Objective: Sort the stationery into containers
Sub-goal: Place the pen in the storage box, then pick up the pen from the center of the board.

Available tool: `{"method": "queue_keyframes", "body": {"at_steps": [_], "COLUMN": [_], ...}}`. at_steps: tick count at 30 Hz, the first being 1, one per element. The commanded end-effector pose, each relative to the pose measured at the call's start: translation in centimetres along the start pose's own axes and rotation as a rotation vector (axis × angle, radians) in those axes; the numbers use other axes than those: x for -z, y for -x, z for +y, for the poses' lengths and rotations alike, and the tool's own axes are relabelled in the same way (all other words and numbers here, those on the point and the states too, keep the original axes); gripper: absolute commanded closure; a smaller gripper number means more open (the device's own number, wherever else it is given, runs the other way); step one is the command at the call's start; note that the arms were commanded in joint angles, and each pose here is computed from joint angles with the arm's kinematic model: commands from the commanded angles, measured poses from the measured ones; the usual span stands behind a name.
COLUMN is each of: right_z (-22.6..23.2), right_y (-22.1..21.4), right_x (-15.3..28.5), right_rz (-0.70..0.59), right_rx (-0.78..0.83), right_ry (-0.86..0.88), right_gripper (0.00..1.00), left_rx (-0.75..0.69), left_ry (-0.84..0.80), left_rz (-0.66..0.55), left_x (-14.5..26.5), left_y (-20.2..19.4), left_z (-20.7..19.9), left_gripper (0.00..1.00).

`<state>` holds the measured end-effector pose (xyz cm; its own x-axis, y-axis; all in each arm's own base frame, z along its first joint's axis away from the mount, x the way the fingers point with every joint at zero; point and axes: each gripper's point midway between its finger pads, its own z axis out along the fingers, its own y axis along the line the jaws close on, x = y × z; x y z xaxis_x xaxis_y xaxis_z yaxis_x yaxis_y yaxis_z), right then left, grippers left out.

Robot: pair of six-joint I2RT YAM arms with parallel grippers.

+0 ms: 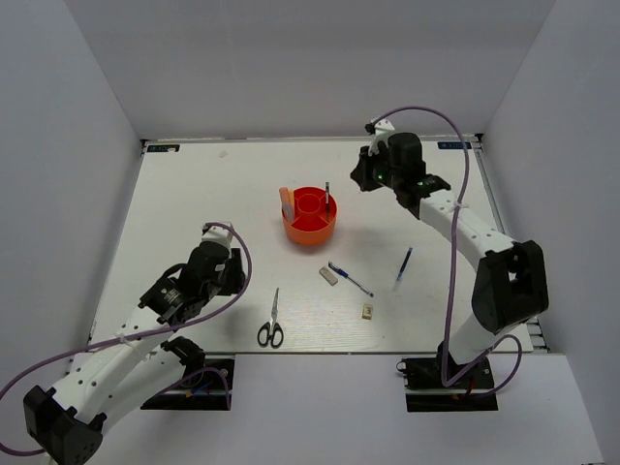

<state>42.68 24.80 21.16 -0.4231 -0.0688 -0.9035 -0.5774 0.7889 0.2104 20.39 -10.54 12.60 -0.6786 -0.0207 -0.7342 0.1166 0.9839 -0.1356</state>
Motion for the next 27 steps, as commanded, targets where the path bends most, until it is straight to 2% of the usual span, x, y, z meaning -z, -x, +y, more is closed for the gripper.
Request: {"method": "queue_keyframes", "body": {"at_steps": [1, 2, 3, 4, 5, 6, 7, 8, 9, 11, 14, 21, 27], "right_z": [-5.3, -5.6, -6.0, -6.6, -6.5, -6.5, -6.8, -7.0, -7.3, -7.4, -7.4, -8.6, -10.2], "right_y": [-7.0, -8.6, -12.0, -12.8, -15.2, -16.1, -17.0, -17.5, -18.3, -19.0, -19.9, -22.6, -23.3], "right_x": [4.9, 5.6, 7.6, 8.3, 9.4, 10.2, 11.3, 11.7, 12.4, 13.1, 13.5, 13.1, 13.4], "right_rz": [0.371, 0.435, 0.58, 0.61, 0.676, 0.703, 0.72, 0.732, 0.753, 0.775, 0.808, 0.892, 0.898], "right_rx": [-0.074, -0.104, -0.165, -0.209, -0.237, -0.255, -0.263, -0.262, -0.268, -0.283, -0.319, -0.378, -0.372], "right_ry": [-0.271, -0.282, -0.302, -0.32, -0.323, -0.319, -0.33, -0.341, -0.356, -0.367, -0.382, -0.449, -0.524], "right_gripper": [1.0, 1.0, 1.0, 1.0, 1.0, 0.93, 0.56, 0.46, 0.43, 0.47, 0.55, 0.65, 0.65], "left_rx": [0.013, 0.01, 0.016, 0.011, 0.014, 0.019, 0.016, 0.021, 0.019, 0.023, 0.023, 0.029, 0.025], "left_ry": [-0.043, -0.045, -0.051, -0.046, -0.055, -0.061, -0.059, -0.069, -0.073, -0.083, -0.089, -0.094, -0.108], "left_rz": [-0.031, -0.03, -0.039, -0.025, -0.03, -0.029, -0.027, -0.024, -0.019, -0.014, -0.003, -0.023, -0.022], "left_x": [0.4, 0.4, 0.6, 0.6, 0.7, 0.7, 0.7, 0.8, 0.7, 0.8, 0.9, 1.1, 1.2], "left_y": [0.7, 0.7, 1.0, 0.6, 0.8, 0.8, 0.7, 0.7, 0.6, 0.6, 0.5, 0.7, 0.7], "left_z": [-0.7, -0.7, -0.8, -0.7, -0.8, -1.0, -0.9, -1.1, -1.2, -1.4, -1.6, -1.5, -1.8], "left_gripper": [0.66, 0.76, 0.81, 0.83, 0.8, 0.72, 0.58, 0.27, 0.19, 0.12, 0.11, 0.11, 0.11]}}
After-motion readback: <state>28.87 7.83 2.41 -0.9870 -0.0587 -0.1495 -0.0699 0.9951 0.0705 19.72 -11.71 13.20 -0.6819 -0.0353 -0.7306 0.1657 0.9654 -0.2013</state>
